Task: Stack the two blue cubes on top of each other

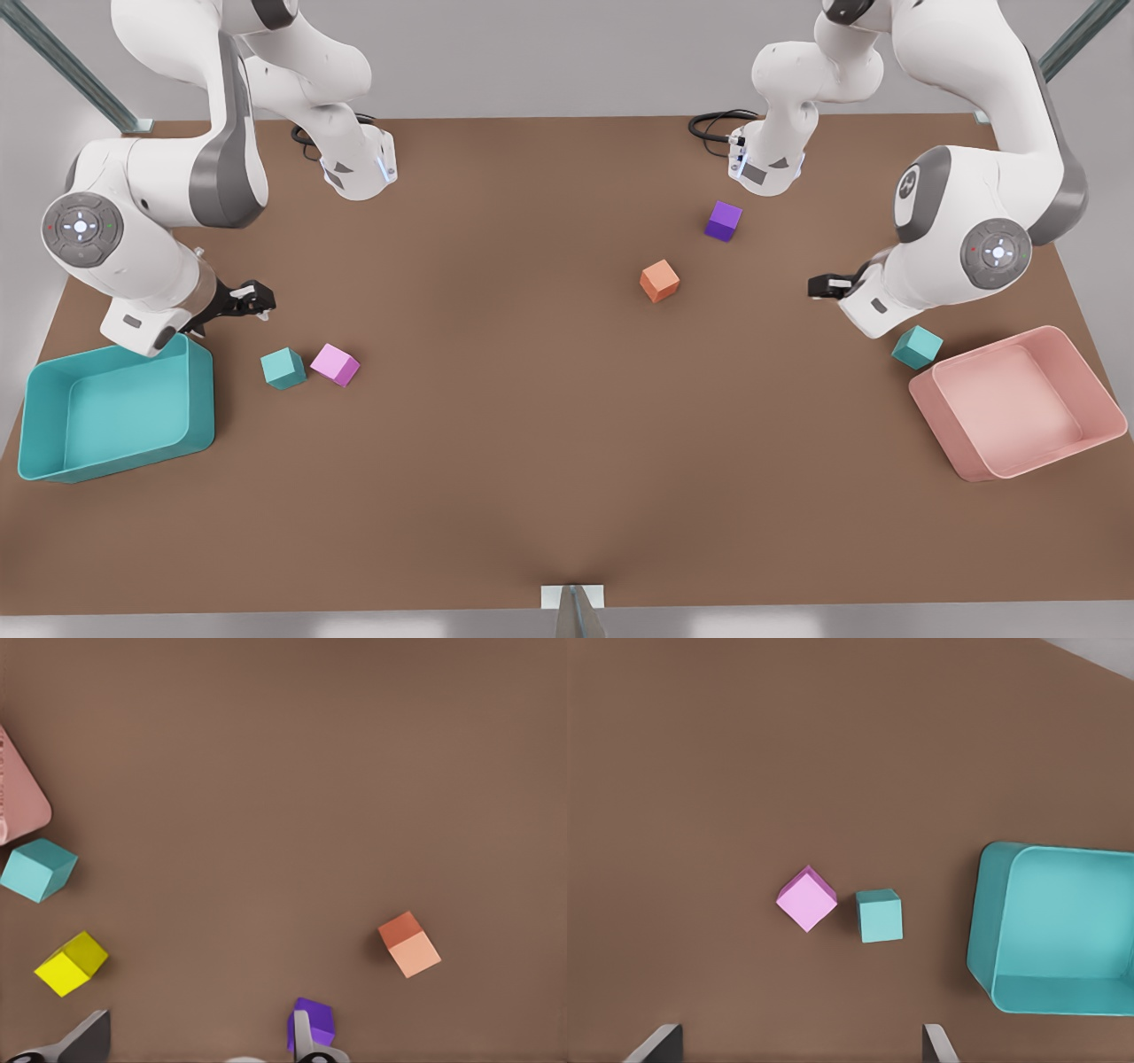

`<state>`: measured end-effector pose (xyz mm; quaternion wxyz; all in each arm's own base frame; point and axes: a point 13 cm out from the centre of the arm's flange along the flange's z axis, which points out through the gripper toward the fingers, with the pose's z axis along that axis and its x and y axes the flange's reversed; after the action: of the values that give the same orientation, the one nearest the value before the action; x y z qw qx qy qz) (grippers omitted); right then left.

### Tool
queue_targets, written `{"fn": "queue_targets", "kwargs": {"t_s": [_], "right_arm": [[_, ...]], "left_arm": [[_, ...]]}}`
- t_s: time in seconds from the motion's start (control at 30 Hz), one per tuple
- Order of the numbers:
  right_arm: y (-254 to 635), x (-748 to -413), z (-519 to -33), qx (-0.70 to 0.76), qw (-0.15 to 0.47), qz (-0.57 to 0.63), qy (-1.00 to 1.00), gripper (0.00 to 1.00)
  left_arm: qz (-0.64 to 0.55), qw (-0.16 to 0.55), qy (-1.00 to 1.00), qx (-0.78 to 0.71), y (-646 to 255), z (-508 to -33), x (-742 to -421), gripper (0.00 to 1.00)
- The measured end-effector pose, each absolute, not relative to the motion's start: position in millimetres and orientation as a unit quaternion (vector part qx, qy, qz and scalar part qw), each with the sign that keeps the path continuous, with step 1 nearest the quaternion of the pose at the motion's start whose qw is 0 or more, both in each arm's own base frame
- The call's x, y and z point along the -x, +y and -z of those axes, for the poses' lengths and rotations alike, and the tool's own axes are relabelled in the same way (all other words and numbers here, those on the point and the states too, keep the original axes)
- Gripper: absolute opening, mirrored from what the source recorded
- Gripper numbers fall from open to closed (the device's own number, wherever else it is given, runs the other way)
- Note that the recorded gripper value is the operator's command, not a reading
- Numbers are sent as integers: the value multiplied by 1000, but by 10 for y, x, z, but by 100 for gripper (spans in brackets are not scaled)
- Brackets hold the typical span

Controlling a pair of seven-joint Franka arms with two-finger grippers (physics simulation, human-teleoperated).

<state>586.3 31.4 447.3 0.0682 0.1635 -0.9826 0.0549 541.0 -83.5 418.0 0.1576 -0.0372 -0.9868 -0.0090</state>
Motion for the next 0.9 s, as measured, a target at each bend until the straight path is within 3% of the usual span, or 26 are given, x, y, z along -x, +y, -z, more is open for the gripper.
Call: {"fn": "queue_targets", "kwargs": {"t_s": [0.13, 0.27, 0.4, 0.6, 0.9], "right_arm": [[300, -5872, -4312, -166, 84, -55, -981, 100], [-480, -5530, -2996, -113, 176, -37, -977, 100], [-616, -5263, -2196, -105, 180, -23, -978, 100], [-686, -5233, -1733, -99, 138, -18, -985, 100], [-749, -5305, -1257, -123, 130, -32, -983, 100]], "left_arm": [[10, 160, -986, 36, -845, -4186, -5394, 100], [10, 161, -986, 34, -840, -4188, -5384, 100], [10, 163, -986, 32, -839, -4197, -5371, 100], [11, 167, -985, 30, -836, -4195, -5348, 100], [12, 171, -985, 29, -835, -4207, -5326, 100]]}}
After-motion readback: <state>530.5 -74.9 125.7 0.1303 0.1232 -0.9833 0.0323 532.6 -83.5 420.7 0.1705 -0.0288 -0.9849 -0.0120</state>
